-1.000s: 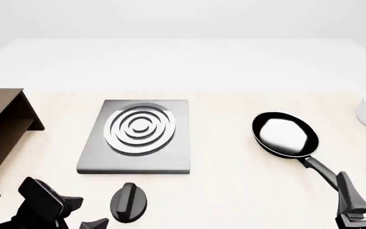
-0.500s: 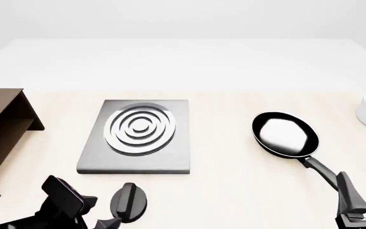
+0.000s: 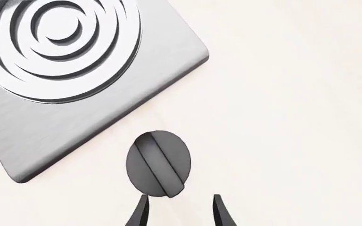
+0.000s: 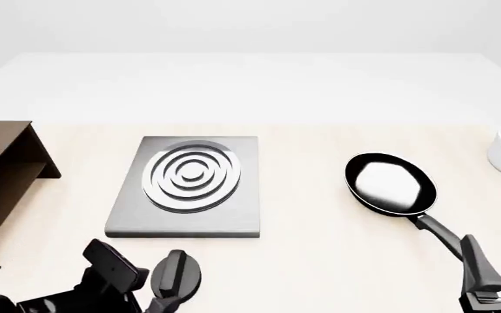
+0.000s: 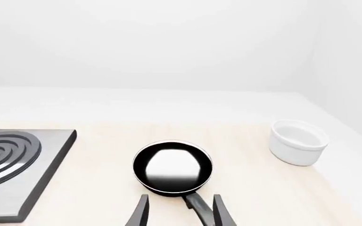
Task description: Turn on the stove and put the frying pan on it.
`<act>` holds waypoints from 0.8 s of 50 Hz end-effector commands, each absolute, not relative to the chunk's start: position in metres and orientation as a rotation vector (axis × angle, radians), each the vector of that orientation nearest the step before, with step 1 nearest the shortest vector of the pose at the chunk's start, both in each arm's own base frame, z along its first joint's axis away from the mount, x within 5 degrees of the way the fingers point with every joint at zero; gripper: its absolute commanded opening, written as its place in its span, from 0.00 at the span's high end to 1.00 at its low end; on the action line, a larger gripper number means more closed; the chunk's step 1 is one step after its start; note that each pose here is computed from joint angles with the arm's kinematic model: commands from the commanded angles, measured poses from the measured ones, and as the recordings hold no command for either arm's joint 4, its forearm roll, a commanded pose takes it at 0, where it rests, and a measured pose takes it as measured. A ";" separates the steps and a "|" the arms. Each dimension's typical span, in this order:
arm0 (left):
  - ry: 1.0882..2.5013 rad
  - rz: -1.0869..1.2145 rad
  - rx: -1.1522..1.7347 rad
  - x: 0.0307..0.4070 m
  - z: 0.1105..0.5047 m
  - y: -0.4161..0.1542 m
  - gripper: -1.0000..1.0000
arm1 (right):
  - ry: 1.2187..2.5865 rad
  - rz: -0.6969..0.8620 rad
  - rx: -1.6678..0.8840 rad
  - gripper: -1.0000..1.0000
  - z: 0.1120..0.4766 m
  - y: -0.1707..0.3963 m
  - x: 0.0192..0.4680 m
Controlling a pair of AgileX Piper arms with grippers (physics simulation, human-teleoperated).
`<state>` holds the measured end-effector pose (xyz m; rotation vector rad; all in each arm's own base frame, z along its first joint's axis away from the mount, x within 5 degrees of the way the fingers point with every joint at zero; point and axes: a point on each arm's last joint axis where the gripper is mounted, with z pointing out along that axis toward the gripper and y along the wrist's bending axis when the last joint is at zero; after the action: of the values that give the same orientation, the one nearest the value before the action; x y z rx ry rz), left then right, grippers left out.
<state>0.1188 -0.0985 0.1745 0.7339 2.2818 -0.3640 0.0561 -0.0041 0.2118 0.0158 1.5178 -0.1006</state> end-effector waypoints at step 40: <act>2.337 -0.339 0.738 0.136 0.134 -0.110 0.00 | 1.518 -0.102 0.016 0.00 0.212 -0.004 0.056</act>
<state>0.1339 -0.1089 0.1378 0.7356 2.3315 -0.3418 0.0561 -0.0042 0.2117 0.0161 1.5171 -0.1016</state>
